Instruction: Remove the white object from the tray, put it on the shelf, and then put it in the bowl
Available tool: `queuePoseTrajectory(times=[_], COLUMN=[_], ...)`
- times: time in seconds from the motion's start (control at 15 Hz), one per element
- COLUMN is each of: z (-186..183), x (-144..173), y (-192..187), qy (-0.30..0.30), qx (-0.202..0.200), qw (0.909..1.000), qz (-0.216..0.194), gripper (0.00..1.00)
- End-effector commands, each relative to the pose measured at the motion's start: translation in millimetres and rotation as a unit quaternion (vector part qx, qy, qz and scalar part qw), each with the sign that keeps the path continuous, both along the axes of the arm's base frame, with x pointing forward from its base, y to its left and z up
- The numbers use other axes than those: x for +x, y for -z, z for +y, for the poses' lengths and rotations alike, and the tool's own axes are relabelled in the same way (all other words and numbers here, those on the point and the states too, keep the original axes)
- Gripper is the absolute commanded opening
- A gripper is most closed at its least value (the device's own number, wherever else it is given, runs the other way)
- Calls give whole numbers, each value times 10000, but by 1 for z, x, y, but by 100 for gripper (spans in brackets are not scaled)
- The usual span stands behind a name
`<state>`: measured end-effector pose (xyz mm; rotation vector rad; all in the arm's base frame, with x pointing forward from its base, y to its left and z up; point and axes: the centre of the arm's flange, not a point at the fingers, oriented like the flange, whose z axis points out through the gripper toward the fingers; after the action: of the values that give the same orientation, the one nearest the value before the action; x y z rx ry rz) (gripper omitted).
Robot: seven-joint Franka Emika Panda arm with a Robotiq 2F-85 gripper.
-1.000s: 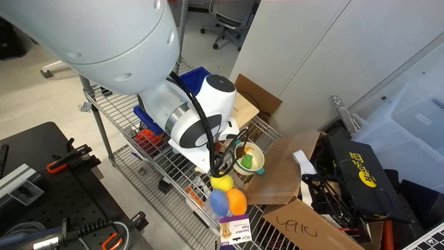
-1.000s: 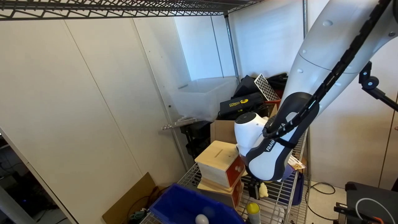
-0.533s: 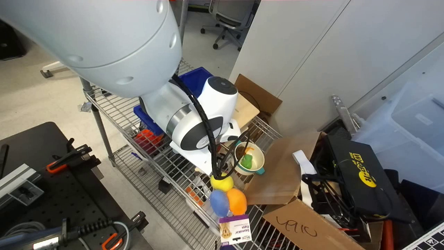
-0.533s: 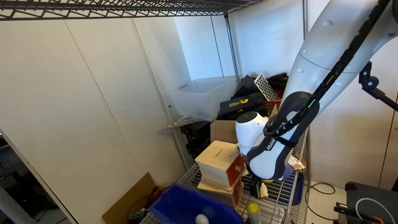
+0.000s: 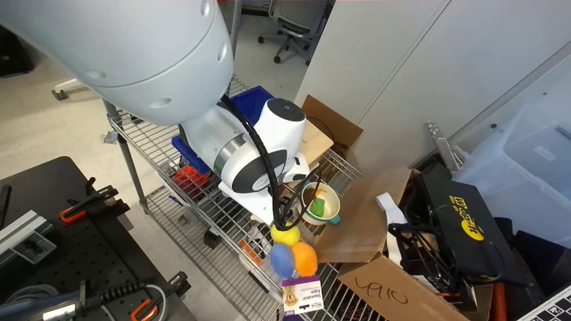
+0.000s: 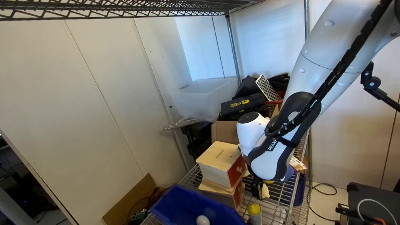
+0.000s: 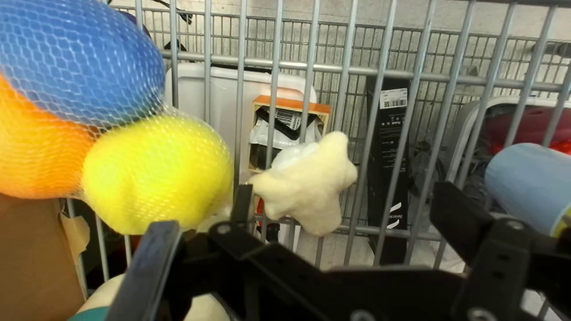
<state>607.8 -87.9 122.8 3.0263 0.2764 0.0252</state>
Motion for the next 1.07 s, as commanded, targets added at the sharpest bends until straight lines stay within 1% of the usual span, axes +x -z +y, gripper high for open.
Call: queuePoseTrajectory(times=[0.0,0.2,0.53,0.87,1.0], z=[0,6,16,17,16], x=[-14,-29,-54,-66,-66], y=[-7,-13,-32,-47,-53], qy=[-66,-64,-52,68,92], qx=[23,45,-2,-58,-118], qw=[9999,9999,9995,9988,9979], qz=[-76,-89,-309,-489,-633], gripper=[100,100,100,100,100])
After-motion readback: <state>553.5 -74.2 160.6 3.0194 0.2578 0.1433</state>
